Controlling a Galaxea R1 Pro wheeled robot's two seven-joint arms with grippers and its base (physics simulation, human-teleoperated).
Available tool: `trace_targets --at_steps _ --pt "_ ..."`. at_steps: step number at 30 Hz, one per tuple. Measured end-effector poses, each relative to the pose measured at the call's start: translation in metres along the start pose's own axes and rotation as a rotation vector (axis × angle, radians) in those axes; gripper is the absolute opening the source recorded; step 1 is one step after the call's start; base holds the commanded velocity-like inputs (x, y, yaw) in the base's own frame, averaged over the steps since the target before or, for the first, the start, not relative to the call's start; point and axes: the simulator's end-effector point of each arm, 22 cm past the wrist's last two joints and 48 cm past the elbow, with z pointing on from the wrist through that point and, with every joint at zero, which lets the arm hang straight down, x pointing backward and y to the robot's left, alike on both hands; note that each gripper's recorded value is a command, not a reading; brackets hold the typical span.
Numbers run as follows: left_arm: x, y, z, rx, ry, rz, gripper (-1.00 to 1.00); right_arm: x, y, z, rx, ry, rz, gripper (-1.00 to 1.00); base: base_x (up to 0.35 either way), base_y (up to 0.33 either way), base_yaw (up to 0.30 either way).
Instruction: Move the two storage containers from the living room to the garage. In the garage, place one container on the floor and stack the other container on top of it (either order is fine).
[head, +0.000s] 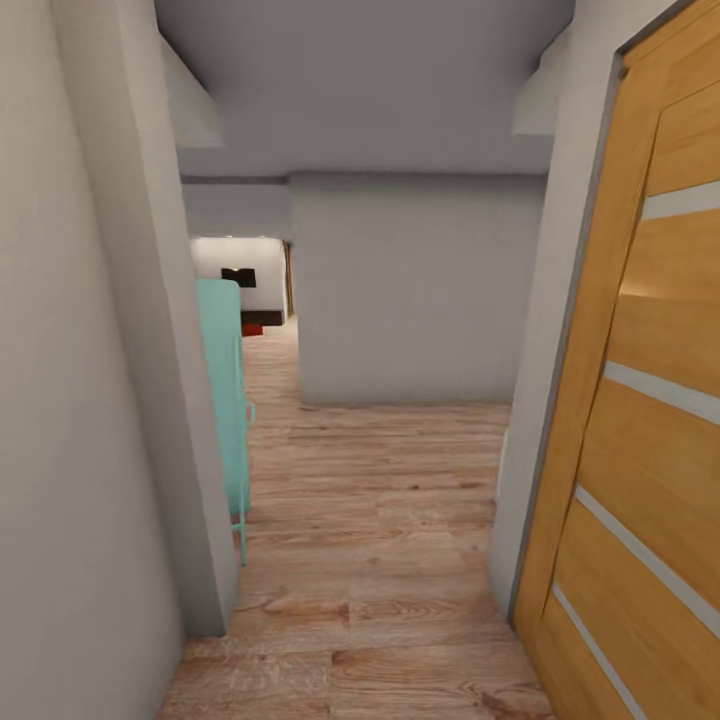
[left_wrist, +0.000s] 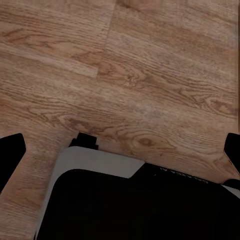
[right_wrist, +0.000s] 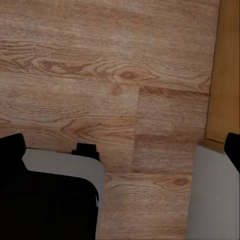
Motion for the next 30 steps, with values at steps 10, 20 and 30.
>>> trace_targets --at_steps 10,20,30 --pt "0.0000 0.0000 0.0000 0.000 0.000 0.001 1.00 0.0007 -0.0005 0.0000 0.000 0.003 -0.001 1.00 0.322 0.000 0.000" --pt "0.0000 0.0000 0.0000 0.000 0.000 0.001 1.00 0.0009 -0.0008 0.0001 0.001 0.004 -0.003 1.00 0.322 0.000 0.000" --pt "0.0000 0.0000 0.0000 0.000 0.000 0.001 1.00 -0.0002 0.0018 -0.0001 -0.002 0.001 0.004 1.00 0.322 0.000 0.000"
